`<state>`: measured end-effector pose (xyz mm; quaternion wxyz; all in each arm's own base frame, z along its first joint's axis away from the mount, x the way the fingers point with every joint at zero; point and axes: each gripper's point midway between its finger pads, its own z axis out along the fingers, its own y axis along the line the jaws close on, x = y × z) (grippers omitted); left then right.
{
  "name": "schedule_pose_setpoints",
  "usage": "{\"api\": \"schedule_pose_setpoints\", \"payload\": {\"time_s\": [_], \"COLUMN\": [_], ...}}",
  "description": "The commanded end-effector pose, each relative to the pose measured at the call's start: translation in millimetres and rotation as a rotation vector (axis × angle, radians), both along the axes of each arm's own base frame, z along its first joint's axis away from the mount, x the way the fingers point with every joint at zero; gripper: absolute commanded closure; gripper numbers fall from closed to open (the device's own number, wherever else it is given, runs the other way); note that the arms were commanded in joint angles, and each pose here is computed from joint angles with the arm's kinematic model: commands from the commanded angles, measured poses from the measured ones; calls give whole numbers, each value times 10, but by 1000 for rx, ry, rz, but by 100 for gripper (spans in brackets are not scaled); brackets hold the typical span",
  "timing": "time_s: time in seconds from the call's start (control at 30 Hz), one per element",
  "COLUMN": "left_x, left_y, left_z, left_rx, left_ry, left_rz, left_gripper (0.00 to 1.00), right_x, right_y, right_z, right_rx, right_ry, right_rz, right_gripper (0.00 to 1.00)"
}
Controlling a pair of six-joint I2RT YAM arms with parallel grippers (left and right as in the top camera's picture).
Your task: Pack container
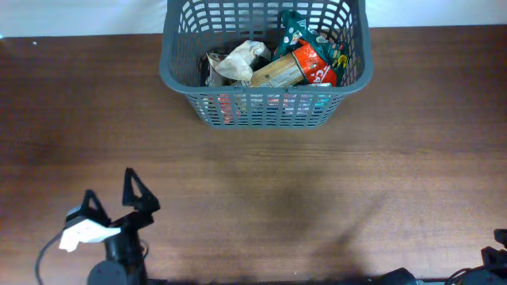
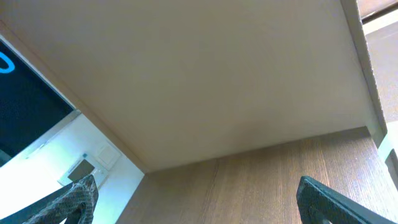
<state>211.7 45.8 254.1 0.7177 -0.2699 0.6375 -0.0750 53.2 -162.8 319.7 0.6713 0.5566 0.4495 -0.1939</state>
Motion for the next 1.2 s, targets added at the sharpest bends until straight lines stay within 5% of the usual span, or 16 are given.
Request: {"api": "schedule_pose_setpoints", "payload": {"time_s": [0.0, 0.5, 1.17], "left_x": [142, 281, 284], "left_y": [-72, -197, -217], "left_z": [-253, -954, -953], "left_rx": [16, 36, 77], "left_ry": [7, 160, 170], "left_rz": [-42, -113, -126], "left_gripper": [1, 1, 1], "right_x": [-33, -33, -33], "right_y": [-13, -13, -13], "right_z": [27, 27, 27], "right_rx": [2, 2, 2], "right_ry": [-15, -15, -15], "right_rz": [-4, -4, -4], "right_gripper": [1, 1, 1]}}
